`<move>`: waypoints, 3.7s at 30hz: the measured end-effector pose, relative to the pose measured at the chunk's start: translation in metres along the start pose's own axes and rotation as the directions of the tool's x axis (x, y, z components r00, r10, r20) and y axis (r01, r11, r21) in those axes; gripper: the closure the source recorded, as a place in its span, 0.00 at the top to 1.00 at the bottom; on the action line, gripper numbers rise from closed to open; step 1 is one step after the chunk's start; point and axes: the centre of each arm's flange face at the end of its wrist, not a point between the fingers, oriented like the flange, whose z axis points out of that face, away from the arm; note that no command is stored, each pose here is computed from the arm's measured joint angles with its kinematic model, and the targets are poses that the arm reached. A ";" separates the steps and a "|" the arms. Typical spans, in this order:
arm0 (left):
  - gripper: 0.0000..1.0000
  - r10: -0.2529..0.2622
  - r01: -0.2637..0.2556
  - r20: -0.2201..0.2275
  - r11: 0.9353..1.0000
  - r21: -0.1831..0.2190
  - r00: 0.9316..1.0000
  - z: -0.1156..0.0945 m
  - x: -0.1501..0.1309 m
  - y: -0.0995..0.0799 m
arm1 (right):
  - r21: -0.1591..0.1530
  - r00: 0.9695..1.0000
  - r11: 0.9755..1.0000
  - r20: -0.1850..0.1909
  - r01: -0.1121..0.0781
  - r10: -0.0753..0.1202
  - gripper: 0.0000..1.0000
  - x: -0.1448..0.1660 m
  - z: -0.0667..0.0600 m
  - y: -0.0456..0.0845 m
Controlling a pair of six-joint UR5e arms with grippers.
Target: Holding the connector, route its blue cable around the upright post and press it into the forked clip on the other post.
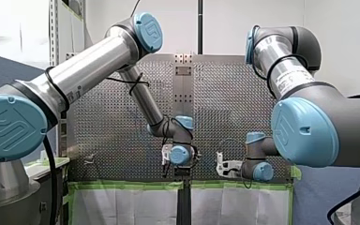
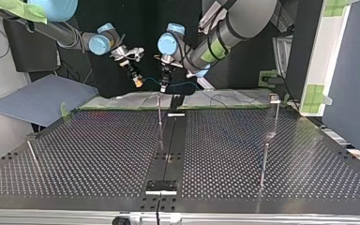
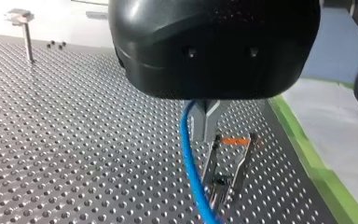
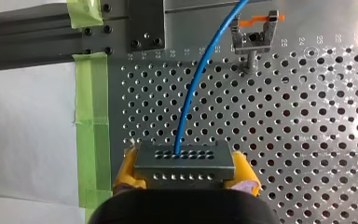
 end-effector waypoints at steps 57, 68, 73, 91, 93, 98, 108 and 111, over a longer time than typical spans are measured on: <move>0.00 -0.075 0.075 -0.014 0.997 -0.007 0.997 0.018 0.021 0.029 | -0.079 0.996 0.997 -0.089 -0.018 0.011 0.00 0.036 0.015 0.039; 0.00 -0.122 0.122 -0.003 0.992 0.012 0.992 0.029 0.016 0.034 | -0.074 0.995 0.997 -0.099 -0.033 0.026 0.00 0.041 0.021 0.040; 0.00 -0.138 0.139 -0.012 0.990 0.017 0.990 0.030 0.020 0.035 | -0.070 0.995 0.997 -0.099 -0.038 0.031 0.00 0.042 0.022 0.038; 0.00 -0.157 0.157 -0.018 0.987 0.024 0.987 0.035 0.031 0.039 | -0.105 0.992 0.992 -0.117 -0.065 0.053 0.00 0.046 0.026 0.044; 0.00 -0.158 0.158 -0.019 0.987 0.027 0.987 0.036 0.031 0.040 | -0.106 0.992 0.992 -0.117 -0.066 0.054 0.00 0.046 0.027 0.044; 0.00 -0.160 0.160 -0.019 0.986 0.039 0.987 0.040 0.030 0.042 | -0.106 0.991 0.992 -0.121 -0.067 0.054 0.00 0.047 0.028 0.045; 0.00 -0.151 0.154 -0.047 0.987 0.047 0.987 0.049 0.036 0.043 | -0.105 0.991 0.992 -0.122 -0.068 0.055 0.00 0.047 0.028 0.045; 0.00 -0.153 0.155 -0.046 0.987 0.046 0.987 0.050 0.036 0.043 | -0.105 0.991 0.992 -0.121 -0.067 0.055 0.00 0.046 0.028 0.045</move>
